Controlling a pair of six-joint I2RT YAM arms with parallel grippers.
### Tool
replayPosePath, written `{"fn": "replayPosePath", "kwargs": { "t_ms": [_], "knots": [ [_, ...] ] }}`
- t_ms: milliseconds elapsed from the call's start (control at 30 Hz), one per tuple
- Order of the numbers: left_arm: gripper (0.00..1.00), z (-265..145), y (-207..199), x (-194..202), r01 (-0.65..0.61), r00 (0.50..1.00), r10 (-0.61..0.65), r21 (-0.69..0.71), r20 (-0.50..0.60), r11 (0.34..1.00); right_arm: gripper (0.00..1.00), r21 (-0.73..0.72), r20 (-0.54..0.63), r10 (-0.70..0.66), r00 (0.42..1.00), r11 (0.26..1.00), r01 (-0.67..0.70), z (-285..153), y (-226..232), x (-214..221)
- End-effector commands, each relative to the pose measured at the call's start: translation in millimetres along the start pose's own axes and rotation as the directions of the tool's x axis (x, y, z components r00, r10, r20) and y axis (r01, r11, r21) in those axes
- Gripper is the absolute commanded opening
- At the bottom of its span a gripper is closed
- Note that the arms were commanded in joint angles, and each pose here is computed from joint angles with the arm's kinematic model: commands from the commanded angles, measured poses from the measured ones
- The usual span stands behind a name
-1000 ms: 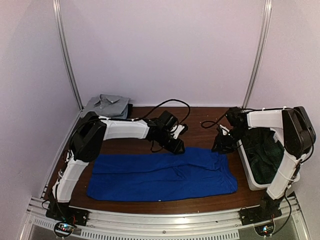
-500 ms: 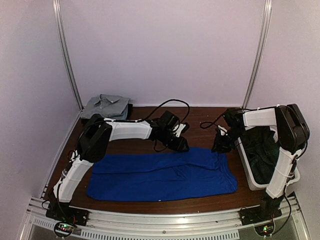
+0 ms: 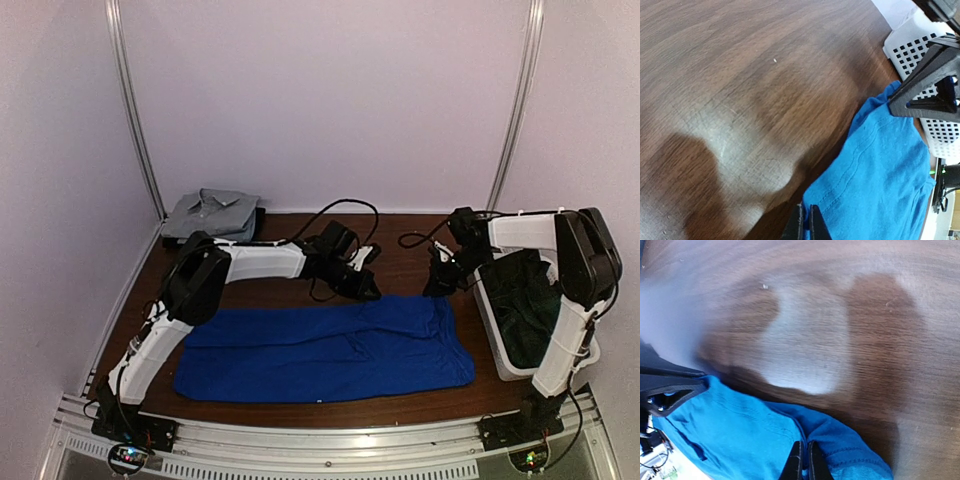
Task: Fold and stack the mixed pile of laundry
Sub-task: Smooth out the rectangle-folded T-shirt at the center of the board.
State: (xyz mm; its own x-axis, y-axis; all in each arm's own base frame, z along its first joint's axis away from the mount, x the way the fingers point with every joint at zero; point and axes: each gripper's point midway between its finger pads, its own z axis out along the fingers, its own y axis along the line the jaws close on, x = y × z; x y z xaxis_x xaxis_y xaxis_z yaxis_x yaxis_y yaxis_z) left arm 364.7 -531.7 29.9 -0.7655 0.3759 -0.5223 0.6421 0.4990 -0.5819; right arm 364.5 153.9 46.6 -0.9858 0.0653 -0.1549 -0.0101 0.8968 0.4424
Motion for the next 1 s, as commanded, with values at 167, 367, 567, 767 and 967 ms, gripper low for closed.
{"fn": "replayPosePath", "kwargs": {
  "t_ms": [167, 367, 567, 767, 967],
  "knots": [
    [0.0, -37.2, -34.1, -40.4, -0.118, 0.985, 0.11, 0.053, 0.131, 0.992, 0.05, -0.04, 0.054, -0.042, 0.998, 0.998, 0.044, -33.3, 16.6, 1.8],
    [0.0, -40.6, -37.4, -26.8, -0.129, 0.986, 0.121, 0.067, 0.112, 0.989, 0.22, -0.012, 0.042, -0.031, 0.999, 0.999, 0.031, -29.2, 5.9, 15.6],
    [0.0, -38.2, -44.6, -15.5, -0.156, 0.985, 0.149, 0.074, 0.09, 0.985, 0.09, -0.011, 0.032, -0.025, 0.999, 1.0, 0.025, -18.0, 0.8, 17.3],
    [0.0, -38.9, -50.7, -11.5, -0.182, 0.981, 0.176, 0.067, 0.081, 0.981, 0.2, -0.015, 0.031, -0.026, 0.999, 1.0, 0.027, -10.4, -0.2, 11.9],
    [0.0, -38.1, -48.1, -8.9, -0.184, 0.981, 0.179, 0.06, 0.075, 0.981, 0.22, -0.001, 0.03, -0.029, 0.999, 1.0, 0.029, -1.3, -1.8, -2.4]
  ]
}}
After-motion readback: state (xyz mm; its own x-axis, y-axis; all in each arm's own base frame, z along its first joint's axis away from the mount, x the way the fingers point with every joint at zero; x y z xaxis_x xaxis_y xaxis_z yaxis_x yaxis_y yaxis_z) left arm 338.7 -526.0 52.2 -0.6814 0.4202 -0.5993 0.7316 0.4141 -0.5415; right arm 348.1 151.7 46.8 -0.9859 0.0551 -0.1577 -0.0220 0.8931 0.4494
